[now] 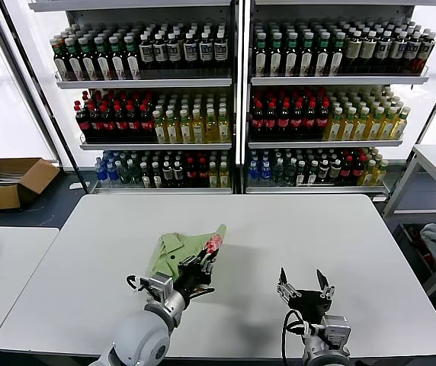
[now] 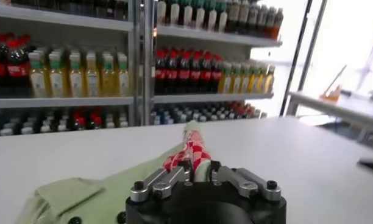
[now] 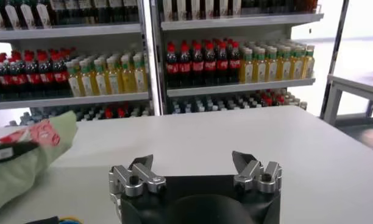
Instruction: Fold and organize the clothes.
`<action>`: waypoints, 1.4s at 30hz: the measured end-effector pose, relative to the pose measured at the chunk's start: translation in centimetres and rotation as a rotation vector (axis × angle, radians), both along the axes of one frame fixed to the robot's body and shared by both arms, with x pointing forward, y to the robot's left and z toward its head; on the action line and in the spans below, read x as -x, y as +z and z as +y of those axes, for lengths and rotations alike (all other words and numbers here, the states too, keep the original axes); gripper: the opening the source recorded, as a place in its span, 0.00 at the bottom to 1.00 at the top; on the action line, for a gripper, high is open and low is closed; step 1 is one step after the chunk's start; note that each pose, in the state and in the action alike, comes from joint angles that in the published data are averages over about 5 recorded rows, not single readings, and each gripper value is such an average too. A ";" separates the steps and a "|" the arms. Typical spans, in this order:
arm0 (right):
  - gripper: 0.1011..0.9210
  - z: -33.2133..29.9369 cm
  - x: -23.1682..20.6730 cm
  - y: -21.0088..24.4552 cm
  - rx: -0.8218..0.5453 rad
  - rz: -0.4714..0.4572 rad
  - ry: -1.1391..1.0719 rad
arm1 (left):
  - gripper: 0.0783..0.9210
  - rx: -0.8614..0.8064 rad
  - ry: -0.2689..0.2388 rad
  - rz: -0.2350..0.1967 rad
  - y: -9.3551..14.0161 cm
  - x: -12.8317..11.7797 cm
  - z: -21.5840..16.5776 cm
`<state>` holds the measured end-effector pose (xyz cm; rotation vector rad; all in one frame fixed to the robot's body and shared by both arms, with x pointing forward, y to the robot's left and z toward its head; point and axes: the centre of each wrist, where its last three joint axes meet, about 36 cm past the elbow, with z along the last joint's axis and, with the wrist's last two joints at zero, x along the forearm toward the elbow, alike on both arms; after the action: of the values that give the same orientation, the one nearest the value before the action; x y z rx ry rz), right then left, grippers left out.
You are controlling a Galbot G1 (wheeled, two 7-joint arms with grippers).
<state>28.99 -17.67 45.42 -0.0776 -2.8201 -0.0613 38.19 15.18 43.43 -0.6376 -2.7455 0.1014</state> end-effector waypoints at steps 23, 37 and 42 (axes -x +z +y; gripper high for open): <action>0.88 3.1 -6.8 -1.1 -0.367 0.214 0.099 | 0.88 -0.048 0.240 -0.054 1.4 -0.9 5.7; 0.72 6.0 -8.4 -3.2 -0.406 0.328 0.166 | 0.88 -0.121 0.339 -0.051 0.8 -1.9 7.8; 0.54 6.5 -8.3 -3.6 -0.396 0.344 0.180 | 0.88 -0.131 0.354 -0.044 0.7 -2.0 8.0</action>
<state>37.26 -11.15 41.77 0.2329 -2.4094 -0.5096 40.22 23.19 44.14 -0.1161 -2.8495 -0.0123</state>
